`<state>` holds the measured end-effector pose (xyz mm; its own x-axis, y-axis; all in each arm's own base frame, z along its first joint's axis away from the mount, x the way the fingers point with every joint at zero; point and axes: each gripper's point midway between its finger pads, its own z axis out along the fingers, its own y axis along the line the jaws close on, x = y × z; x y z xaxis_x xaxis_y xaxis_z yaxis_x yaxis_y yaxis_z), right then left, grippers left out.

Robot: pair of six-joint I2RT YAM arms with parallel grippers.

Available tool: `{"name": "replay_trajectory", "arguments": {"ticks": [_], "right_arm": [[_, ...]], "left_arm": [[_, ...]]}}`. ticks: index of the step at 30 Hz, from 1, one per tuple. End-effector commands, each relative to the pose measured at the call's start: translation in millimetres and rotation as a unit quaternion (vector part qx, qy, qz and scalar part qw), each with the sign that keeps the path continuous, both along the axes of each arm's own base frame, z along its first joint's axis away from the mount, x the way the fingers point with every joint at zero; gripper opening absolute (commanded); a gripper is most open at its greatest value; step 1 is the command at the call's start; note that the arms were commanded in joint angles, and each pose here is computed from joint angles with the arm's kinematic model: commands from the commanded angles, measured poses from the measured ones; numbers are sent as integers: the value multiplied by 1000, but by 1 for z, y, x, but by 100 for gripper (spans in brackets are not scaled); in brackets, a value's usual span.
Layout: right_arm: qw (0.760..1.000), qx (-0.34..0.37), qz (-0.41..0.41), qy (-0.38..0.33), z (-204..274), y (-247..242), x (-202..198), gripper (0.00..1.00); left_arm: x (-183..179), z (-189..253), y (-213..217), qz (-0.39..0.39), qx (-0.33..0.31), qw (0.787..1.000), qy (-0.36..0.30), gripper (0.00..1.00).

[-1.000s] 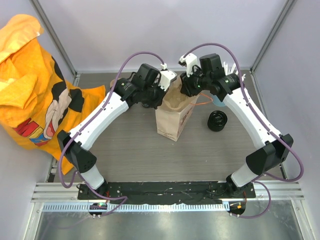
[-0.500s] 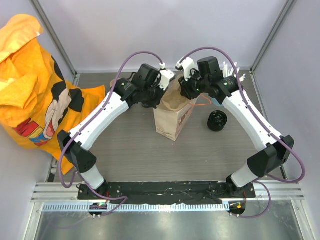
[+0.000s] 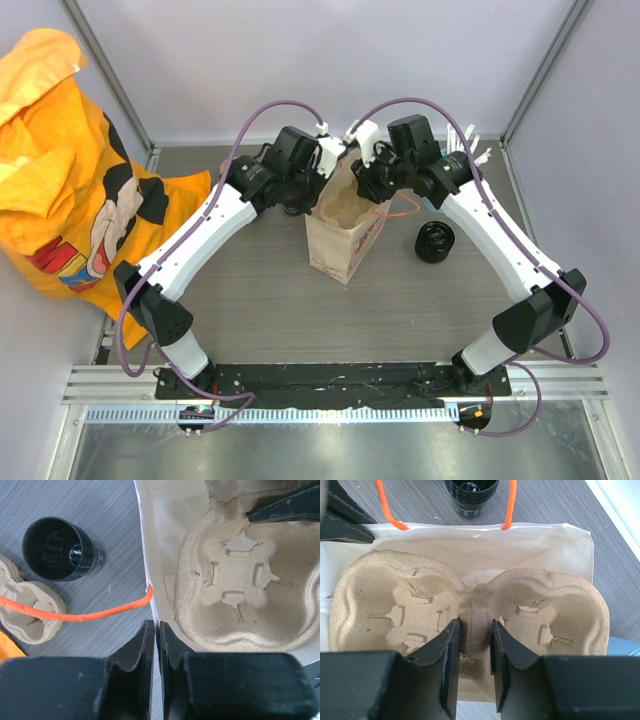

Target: Pack the takeout coffee

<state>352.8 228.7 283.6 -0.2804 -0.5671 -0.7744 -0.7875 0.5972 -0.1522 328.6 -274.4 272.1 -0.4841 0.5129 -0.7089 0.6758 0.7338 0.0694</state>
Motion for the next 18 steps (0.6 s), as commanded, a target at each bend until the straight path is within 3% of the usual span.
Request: {"name": "replay_trajectory", "arguments": {"ticks": [1, 7, 18], "right_arm": [[1000, -13, 21, 9, -5, 5, -7, 29], [1000, 19, 7, 19, -8, 21, 2, 29], [999, -30, 27, 13, -21, 36, -6, 29]], "left_arm": [[8, 49, -5, 11, -55, 997, -61, 12], [6, 48, -9, 3, -61, 997, -56, 12], [4, 46, -11, -3, -62, 997, -51, 12]]}}
